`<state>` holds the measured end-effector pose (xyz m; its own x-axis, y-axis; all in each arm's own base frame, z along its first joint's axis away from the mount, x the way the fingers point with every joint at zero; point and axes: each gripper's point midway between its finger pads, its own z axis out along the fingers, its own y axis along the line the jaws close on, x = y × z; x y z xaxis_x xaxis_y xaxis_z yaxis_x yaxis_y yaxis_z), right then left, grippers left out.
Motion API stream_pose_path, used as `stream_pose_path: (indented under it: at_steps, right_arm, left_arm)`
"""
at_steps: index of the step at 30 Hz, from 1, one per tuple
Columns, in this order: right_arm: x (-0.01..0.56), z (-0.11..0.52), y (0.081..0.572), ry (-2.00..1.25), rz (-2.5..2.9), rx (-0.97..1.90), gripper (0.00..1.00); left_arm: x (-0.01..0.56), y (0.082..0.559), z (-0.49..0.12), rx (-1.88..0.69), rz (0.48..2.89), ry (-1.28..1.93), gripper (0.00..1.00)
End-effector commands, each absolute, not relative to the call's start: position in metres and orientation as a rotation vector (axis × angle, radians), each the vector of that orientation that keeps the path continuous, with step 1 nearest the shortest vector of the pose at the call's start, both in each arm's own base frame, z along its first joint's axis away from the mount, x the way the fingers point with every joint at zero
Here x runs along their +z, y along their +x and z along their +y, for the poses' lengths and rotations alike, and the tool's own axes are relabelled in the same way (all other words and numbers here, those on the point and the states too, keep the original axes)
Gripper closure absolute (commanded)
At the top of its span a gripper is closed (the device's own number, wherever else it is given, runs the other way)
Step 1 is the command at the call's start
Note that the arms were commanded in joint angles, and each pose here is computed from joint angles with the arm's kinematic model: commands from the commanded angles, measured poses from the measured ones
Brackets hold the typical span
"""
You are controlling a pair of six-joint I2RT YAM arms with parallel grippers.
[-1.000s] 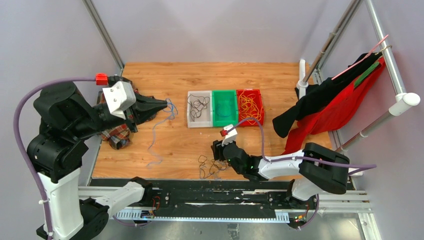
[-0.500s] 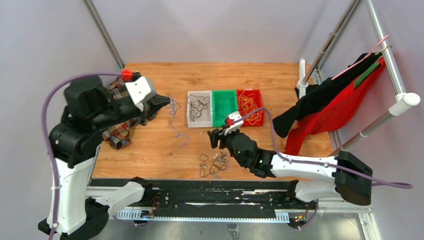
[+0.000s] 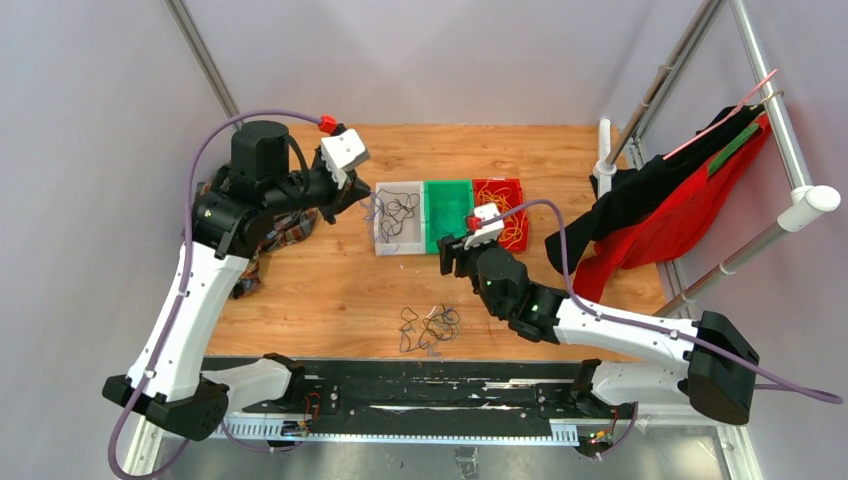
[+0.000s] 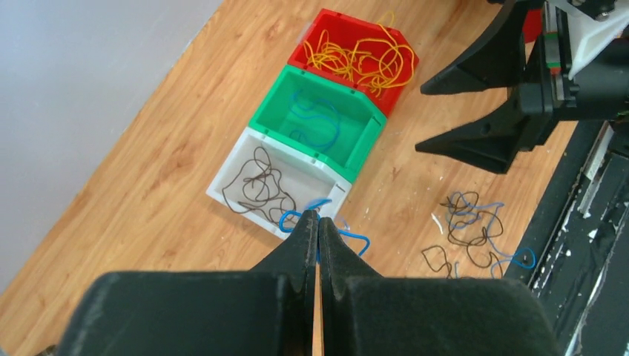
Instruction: Untangle the cables
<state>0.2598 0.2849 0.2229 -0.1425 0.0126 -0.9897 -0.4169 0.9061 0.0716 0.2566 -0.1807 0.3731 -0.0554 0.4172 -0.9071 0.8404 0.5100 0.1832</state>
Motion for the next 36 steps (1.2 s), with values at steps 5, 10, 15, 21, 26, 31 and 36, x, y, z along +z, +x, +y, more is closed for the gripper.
stream_pose_path:
  at_steps: [5, 10, 15, 21, 26, 31, 36]
  right_arm:
    - [0.23, 0.224, 0.295, -0.124, 1.709, 0.23, 0.37]
    - [0.227, 0.191, 0.311, -0.008, 1.736, 0.137, 0.38]
    - [0.222, 0.178, 0.316, 0.017, 1.747, 0.111, 0.4]
    - [0.212, 0.163, 0.319, 0.045, 1.763, 0.071, 0.41]
    - [0.208, 0.151, 0.321, 0.066, 1.767, 0.053, 0.42]
    - [0.205, 0.136, 0.322, 0.094, 1.765, 0.025, 0.43]
    - [0.199, 0.123, 0.321, 0.114, 1.777, 0.006, 0.43]
  left_arm:
    - [0.404, 0.287, -0.219, -0.637, 1.56, 1.034, 1.0]
    - [0.414, 0.308, -0.248, -0.722, 1.518, 1.028, 0.99]
    - [0.417, 0.332, -0.278, -0.797, 1.503, 1.017, 1.0]
    - [0.413, 0.359, -0.302, -0.812, 1.496, 1.014, 0.99]
    - [0.384, 0.386, -0.321, -0.795, 1.538, 1.02, 1.0]
    - [0.343, 0.415, -0.337, -0.706, 1.591, 1.055, 0.99]
    - [0.322, 0.431, -0.346, -0.682, 1.623, 1.054, 0.99]
